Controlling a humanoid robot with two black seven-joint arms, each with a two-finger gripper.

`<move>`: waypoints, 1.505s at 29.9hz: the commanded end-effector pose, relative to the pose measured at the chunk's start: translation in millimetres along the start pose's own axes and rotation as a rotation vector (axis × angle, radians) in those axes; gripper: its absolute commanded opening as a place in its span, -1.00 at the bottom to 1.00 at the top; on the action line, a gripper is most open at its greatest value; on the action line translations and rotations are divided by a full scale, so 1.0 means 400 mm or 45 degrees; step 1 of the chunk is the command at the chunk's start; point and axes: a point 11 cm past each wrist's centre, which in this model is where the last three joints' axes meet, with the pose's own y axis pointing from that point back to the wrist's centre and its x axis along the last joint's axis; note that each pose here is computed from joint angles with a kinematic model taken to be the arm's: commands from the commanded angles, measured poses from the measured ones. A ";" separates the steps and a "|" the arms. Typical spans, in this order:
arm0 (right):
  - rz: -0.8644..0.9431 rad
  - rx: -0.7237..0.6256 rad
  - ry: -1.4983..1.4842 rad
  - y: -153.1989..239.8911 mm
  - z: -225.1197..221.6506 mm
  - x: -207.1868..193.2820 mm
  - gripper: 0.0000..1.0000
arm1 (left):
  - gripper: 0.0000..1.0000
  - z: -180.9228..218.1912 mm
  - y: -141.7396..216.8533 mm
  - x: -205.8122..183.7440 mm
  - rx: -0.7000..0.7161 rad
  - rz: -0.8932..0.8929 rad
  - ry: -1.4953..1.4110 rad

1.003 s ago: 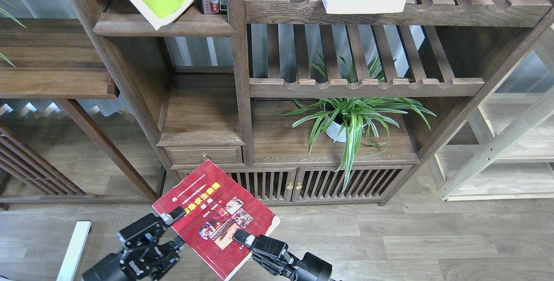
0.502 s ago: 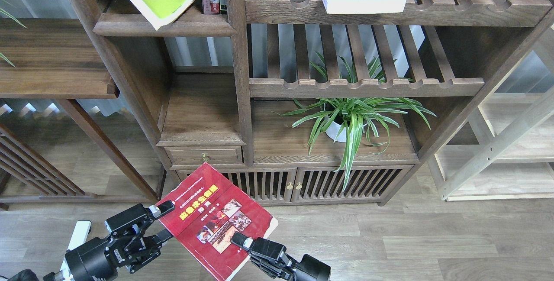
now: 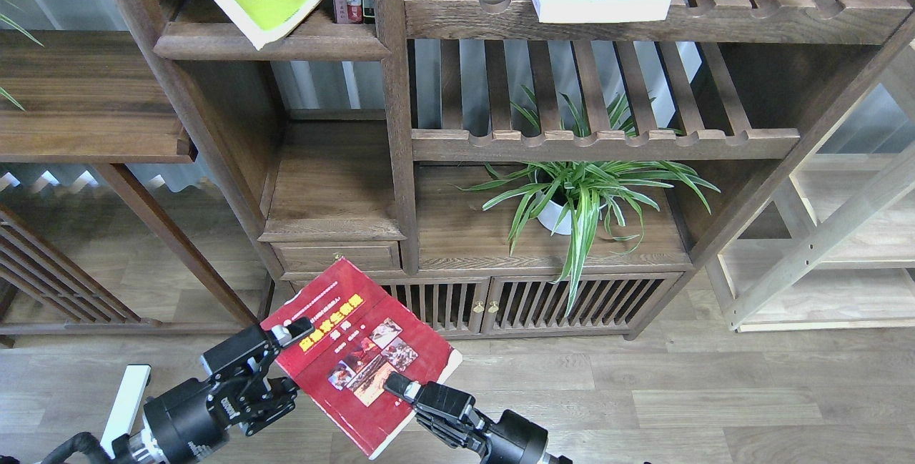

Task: Organize books on shelf
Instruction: 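Grasp the red book with the left gripper from the right gripper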

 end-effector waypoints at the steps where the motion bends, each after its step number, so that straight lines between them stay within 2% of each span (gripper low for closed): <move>1: -0.004 0.009 0.005 -0.001 -0.009 -0.003 -0.63 | 0.73 -0.002 -0.011 -0.003 -0.034 -0.044 0.018; 7: -0.013 0.012 0.020 -0.007 -0.022 -0.010 -0.63 | 0.69 -0.002 0.000 0.018 -0.060 -0.020 -0.004; 15: -0.024 0.023 0.038 -0.013 -0.040 -0.018 -0.63 | 0.34 -0.011 -0.015 0.021 -0.098 -0.068 0.033; 24: -0.025 0.026 0.039 -0.012 -0.044 -0.019 -0.63 | 0.29 -0.035 -0.043 0.026 -0.082 -0.090 0.020; 34: -0.013 0.026 0.036 -0.010 -0.042 -0.012 -0.61 | 0.10 -0.037 -0.046 0.047 -0.100 -0.076 0.044; 45: -0.014 0.023 0.046 -0.014 -0.050 -0.013 -0.61 | 0.04 -0.075 -0.089 0.051 -0.070 -0.113 0.054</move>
